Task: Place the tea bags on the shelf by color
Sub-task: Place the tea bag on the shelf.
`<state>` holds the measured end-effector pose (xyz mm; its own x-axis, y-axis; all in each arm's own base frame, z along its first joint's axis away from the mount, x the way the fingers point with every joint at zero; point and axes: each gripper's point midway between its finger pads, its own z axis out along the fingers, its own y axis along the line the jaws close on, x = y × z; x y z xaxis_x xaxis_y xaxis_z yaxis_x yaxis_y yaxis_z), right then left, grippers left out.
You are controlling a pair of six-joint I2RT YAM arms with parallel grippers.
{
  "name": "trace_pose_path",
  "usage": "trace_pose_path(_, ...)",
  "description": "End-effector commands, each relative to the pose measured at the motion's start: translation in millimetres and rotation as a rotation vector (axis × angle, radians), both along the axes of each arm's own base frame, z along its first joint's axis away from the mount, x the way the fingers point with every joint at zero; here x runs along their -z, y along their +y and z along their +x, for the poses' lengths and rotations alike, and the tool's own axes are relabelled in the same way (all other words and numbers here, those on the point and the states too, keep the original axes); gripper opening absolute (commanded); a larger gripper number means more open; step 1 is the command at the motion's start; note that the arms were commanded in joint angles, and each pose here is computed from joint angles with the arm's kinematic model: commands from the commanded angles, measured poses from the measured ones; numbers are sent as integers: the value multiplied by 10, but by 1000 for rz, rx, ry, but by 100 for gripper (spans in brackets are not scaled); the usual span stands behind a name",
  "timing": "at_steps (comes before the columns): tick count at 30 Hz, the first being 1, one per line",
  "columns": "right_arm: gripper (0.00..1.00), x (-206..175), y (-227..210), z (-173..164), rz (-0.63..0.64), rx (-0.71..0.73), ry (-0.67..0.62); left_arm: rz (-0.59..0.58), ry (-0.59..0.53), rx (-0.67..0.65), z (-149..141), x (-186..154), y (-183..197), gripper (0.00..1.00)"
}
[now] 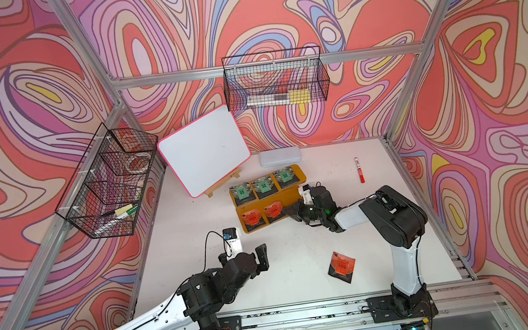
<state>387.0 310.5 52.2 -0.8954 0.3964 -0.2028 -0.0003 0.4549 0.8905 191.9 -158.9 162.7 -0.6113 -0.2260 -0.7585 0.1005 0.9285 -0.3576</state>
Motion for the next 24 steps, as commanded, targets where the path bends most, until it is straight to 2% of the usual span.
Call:
trace_pose_path(1, 0, 71, 8, 30, -7, -9, 20, 29, 3, -21, -3, 65, 92, 99)
trace_pose_path(18, 0, 164, 46, 86, -12, -9, 47, 16, -4, -28, -3, 37, 112, 99)
trace_pose_path(20, 0, 170, 46, 92, -12, -6, 52, 45, 13, -26, -25, 174, 148, 99)
trace_pose_path(24, 0, 177, 45, 99, -14, -3, 55, 47, 12, -29, -22, 174, 157, 99)
